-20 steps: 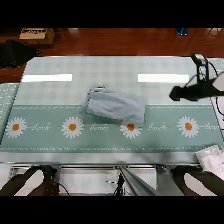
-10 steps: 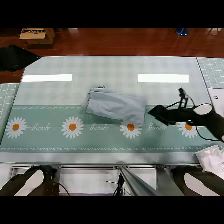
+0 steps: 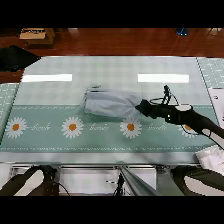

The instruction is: Fold the shirts.

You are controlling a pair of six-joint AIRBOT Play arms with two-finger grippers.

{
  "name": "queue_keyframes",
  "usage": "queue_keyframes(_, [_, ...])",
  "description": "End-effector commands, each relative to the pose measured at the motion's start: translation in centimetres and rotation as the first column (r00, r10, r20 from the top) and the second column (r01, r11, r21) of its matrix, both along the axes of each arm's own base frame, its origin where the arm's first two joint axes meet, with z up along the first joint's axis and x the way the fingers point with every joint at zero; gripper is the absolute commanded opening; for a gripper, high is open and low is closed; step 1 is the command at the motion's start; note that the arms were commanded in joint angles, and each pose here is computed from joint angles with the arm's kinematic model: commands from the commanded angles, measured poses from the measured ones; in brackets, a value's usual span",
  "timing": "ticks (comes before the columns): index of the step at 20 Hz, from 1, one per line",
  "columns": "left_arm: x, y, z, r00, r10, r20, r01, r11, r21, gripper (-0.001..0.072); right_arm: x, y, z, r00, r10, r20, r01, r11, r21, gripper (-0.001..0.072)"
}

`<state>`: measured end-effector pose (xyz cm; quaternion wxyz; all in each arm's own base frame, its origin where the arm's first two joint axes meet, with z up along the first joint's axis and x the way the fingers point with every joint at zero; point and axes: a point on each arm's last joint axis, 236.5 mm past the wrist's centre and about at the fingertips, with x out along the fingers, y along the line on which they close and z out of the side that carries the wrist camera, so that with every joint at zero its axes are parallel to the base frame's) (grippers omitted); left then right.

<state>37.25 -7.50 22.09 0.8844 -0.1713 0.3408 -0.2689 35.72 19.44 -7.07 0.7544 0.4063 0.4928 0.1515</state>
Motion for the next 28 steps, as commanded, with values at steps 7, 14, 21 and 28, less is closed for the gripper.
queue_keyframes(7, [1.8, 1.8, -4.0, 0.996, 0.03, -0.088, -0.025, 0.998, 0.053, 0.0396, 3.6, -10.7, 24.3, 0.935, 0.003, 0.354, 0.05, 0.989, -0.14, 0.0026])
queue_keyframes(14, [5.9, 3.6, -8.9, 0.982, 0.096, -0.165, -0.093, 0.995, 0.028, 0.0395, -13.5, -29.1, 26.2, 0.953, -0.301, -0.019, 0.23, 0.767, -0.599, 0.0025])
queue_keyframes(21, [10.6, 6.4, -15.1, 0.953, 0.21, -0.219, -0.209, 0.978, 0.027, 0.0395, -25.2, -36.7, 24.7, 0.696, -0.681, -0.226, 0.287, 0.553, -0.782, 0.0024])
queue_keyframes(28, [13.7, 9.3, -17.8, 0.941, 0.302, -0.152, -0.292, 0.953, 0.08, 0.0394, -34.8, -38.5, 24.5, 0.427, -0.866, -0.26, 0.225, 0.38, -0.897, 0.0024])
